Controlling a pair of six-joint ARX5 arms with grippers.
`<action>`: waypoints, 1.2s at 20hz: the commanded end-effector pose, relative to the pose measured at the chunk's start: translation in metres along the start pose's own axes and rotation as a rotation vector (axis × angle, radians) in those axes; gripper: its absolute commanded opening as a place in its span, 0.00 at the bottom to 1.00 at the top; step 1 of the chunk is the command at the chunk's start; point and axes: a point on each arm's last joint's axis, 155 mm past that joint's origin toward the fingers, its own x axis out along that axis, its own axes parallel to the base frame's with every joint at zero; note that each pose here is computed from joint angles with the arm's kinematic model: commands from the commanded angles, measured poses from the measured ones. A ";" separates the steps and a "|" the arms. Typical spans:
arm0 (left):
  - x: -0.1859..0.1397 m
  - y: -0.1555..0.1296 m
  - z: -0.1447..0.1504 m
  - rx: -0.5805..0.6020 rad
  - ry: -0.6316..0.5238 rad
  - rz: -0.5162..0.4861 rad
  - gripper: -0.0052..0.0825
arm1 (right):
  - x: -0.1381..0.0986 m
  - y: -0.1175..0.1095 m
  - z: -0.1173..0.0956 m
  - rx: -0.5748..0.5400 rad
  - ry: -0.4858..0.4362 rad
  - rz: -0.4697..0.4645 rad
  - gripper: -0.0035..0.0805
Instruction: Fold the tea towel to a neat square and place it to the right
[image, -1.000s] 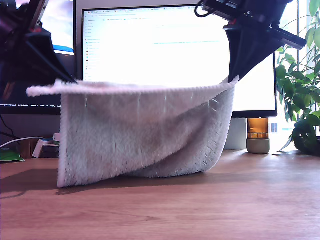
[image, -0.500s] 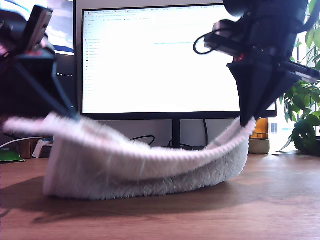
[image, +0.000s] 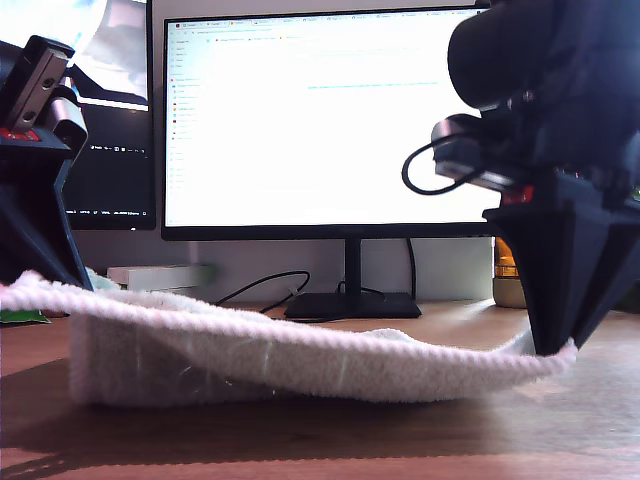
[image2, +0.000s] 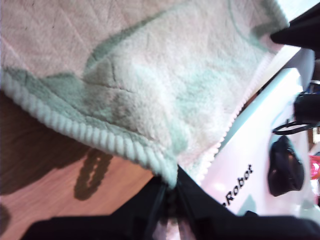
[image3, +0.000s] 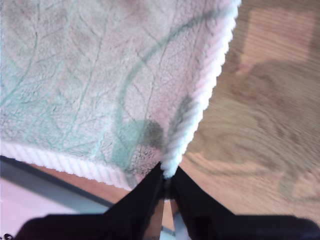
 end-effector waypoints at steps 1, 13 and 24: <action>0.002 0.006 -0.005 0.008 0.009 0.032 0.04 | 0.000 0.002 0.001 -0.009 -0.009 0.005 0.03; 0.008 0.005 -0.018 0.009 0.064 0.065 0.45 | -0.001 0.001 -0.022 -0.077 0.081 0.014 0.47; -0.005 0.028 0.050 0.153 -0.192 0.176 0.03 | -0.011 0.019 0.052 -0.273 -0.216 0.081 0.03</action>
